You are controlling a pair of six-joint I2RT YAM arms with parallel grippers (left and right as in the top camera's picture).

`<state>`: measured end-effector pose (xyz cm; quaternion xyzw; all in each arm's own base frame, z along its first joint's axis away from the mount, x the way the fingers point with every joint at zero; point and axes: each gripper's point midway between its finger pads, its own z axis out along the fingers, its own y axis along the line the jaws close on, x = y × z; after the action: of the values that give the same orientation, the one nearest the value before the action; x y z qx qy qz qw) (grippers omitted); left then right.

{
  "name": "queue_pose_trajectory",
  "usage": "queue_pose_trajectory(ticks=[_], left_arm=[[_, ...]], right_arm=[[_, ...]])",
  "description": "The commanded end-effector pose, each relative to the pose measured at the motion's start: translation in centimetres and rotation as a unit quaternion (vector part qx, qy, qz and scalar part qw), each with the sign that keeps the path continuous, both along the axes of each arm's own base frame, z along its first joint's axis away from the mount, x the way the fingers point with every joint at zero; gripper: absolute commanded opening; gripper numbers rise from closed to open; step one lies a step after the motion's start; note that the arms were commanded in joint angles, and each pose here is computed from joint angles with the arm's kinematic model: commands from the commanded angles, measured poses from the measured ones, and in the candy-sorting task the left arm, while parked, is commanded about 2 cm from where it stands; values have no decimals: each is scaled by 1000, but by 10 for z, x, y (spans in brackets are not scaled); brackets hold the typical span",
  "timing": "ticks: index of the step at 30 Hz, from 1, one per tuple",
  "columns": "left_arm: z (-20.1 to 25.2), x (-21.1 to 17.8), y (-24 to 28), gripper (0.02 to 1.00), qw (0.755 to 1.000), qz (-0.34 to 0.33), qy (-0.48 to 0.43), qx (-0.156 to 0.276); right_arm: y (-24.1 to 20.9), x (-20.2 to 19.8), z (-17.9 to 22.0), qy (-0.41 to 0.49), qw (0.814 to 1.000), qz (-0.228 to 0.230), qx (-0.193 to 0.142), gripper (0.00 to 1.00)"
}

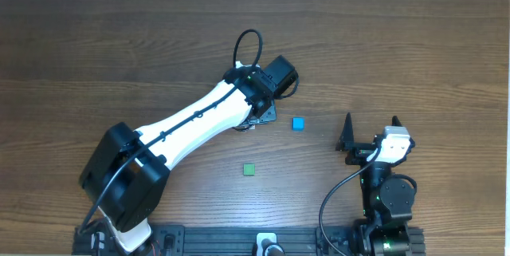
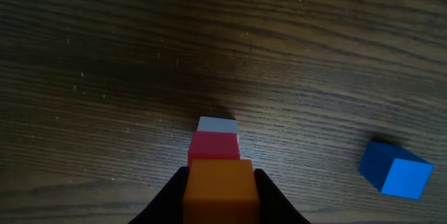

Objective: Stack Cubes

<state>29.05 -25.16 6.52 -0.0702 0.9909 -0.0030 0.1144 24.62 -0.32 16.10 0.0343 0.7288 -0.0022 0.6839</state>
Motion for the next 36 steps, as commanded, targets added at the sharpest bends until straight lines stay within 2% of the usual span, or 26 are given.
queue_pose_trajectory(ticks=[1,36], left_arm=[[-10,-1,5,126,1000,7,8,11],[-20,-3,13,130,999,15,23,19]], right_arm=[[-1,0,-2,0,1000,-1,0,993],[-1,0,-2,0,1000,-1,0,993]])
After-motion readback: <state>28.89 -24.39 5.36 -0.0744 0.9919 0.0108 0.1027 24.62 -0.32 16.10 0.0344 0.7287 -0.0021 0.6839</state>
